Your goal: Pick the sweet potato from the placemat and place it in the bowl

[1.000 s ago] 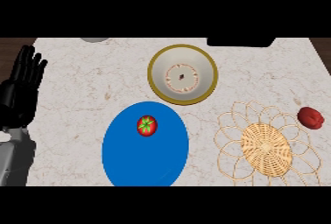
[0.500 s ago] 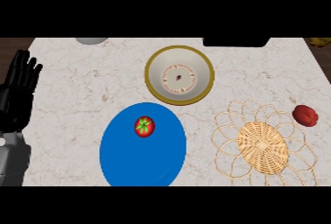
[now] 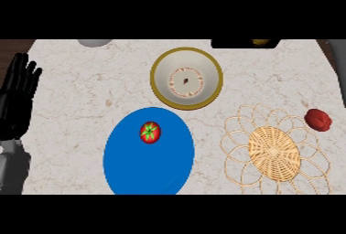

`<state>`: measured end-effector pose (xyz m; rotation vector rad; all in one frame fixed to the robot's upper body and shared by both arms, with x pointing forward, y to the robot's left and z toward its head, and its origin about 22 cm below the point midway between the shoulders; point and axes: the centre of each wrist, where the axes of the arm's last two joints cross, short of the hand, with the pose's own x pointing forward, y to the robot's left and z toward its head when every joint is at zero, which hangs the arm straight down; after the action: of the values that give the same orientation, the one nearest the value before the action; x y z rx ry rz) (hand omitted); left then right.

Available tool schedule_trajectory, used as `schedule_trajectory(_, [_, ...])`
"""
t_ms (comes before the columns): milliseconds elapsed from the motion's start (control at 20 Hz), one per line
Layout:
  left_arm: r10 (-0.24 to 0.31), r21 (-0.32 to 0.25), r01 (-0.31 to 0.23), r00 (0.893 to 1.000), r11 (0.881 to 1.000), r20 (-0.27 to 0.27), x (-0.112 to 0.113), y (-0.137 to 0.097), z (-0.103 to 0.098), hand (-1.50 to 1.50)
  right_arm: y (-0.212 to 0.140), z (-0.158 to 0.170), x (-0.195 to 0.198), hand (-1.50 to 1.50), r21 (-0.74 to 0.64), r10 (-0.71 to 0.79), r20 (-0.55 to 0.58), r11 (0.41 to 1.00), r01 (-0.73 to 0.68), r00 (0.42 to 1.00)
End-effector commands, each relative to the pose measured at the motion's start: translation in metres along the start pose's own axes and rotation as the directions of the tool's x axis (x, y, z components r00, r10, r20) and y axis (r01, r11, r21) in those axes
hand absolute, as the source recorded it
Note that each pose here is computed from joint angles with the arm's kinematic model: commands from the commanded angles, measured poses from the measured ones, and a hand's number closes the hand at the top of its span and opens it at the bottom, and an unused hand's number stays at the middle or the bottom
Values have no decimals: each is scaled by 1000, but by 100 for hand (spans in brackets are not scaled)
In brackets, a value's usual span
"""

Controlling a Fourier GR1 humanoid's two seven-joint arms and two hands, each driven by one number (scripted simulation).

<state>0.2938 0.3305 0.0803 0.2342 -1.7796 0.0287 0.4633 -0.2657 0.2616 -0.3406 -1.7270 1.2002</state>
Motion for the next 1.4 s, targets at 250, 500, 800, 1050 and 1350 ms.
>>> schedule_trajectory(250, [-5, -11, 5, 1000, 1000, 16, 21, 13, -16, 0, 90, -59, 45, 150, 115, -4, -34, 993, 8, 999])
schedule_trajectory(500, [1, 8, -1, 1000, 1000, 7, 16, -16, -16, 0, 139, -61, 28, 150, 88, 95, -82, 992, -87, 992])
schedule_trajectory(800, [15, -12, -14, 1000, 1000, 13, 18, -16, -19, 0, 182, -65, 15, 150, 71, 23, -269, 998, -4, 963])
schedule_trajectory(1050, [15, -39, -14, 1000, 999, 25, 8, -12, -16, 0, 218, -57, -5, -150, 41, -132, -280, 988, 149, 951])
schedule_trajectory(1350, [17, -48, -16, 1000, 999, 20, 5, -13, -3, 0, 227, -47, -18, -150, -164, -361, -159, 928, 336, 919])
